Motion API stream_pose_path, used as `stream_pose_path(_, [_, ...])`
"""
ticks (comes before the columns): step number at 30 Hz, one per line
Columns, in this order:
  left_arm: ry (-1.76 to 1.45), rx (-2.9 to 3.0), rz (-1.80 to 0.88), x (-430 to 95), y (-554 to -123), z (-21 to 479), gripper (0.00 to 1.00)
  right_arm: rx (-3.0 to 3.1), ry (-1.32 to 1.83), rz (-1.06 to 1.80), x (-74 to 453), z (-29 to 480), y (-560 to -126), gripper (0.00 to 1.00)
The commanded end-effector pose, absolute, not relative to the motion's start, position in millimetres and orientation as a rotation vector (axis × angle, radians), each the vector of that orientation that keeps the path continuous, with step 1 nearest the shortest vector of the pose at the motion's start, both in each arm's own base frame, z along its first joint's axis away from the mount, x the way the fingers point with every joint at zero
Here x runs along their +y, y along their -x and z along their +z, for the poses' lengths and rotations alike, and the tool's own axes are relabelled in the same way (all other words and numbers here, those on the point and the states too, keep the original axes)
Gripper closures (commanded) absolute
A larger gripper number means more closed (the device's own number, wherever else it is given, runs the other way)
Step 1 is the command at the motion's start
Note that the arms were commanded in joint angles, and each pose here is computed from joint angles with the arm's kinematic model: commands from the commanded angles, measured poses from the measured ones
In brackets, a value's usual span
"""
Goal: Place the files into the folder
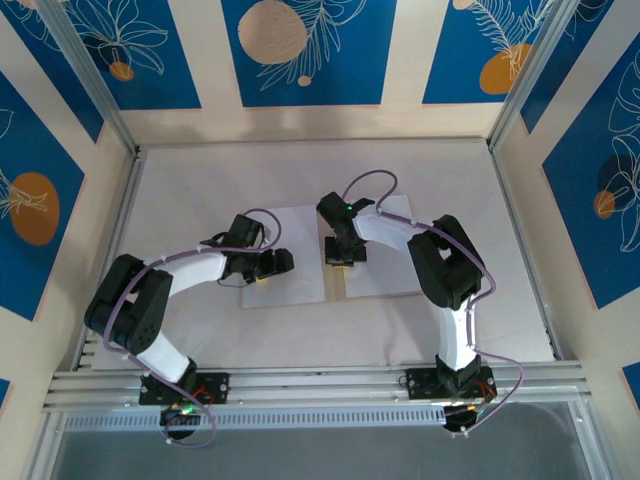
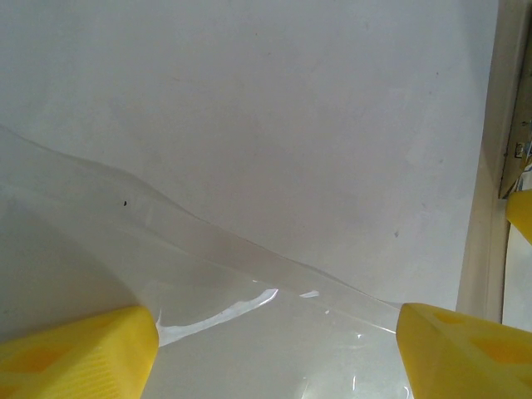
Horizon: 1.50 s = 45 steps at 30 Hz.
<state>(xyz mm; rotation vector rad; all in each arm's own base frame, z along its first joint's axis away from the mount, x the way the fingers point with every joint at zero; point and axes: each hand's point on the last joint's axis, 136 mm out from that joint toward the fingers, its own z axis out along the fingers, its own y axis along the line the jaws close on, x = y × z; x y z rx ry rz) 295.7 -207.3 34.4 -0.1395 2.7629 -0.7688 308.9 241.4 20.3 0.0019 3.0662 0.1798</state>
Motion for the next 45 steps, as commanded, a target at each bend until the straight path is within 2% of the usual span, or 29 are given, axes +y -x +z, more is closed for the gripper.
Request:
stream_pose_path(1, [0.178, 2.903, -0.709, -194, -267, 6, 0.22, 3.135, -0.016, 0.155, 235, -3, -295, 0.92])
stream_pose_path(16, [0.177, 2.891, -0.699, -194, -273, 11, 0.22, 3.039, 0.01, 0.142, 230, 65, -306, 0.91])
stream_pose_path(25, [0.108, 2.856, -0.666, -198, -295, 41, 0.2, 2.932, 0.033, 0.291, 231, 119, -303, 0.91])
stream_pose_path(31, [0.066, 2.8, -0.622, -194, -315, 75, 0.11, 2.825, 0.051, 0.484, 233, 148, -300, 0.91])
stream_pose_path(35, [0.064, 2.764, -0.584, -184, -326, 94, 0.0, 2.735, 0.055, 0.601, 227, 163, -299, 0.91])
stream_pose_path(39, [0.069, 2.709, -0.582, -171, -324, 108, 0.0, 2.637, 0.065, 0.659, 214, 168, -297, 0.83])
stream_pose_path(45, [0.173, 2.685, -0.542, -152, -302, 108, 0.0, 2.56, 0.031, 0.706, 190, 151, -290, 0.78])
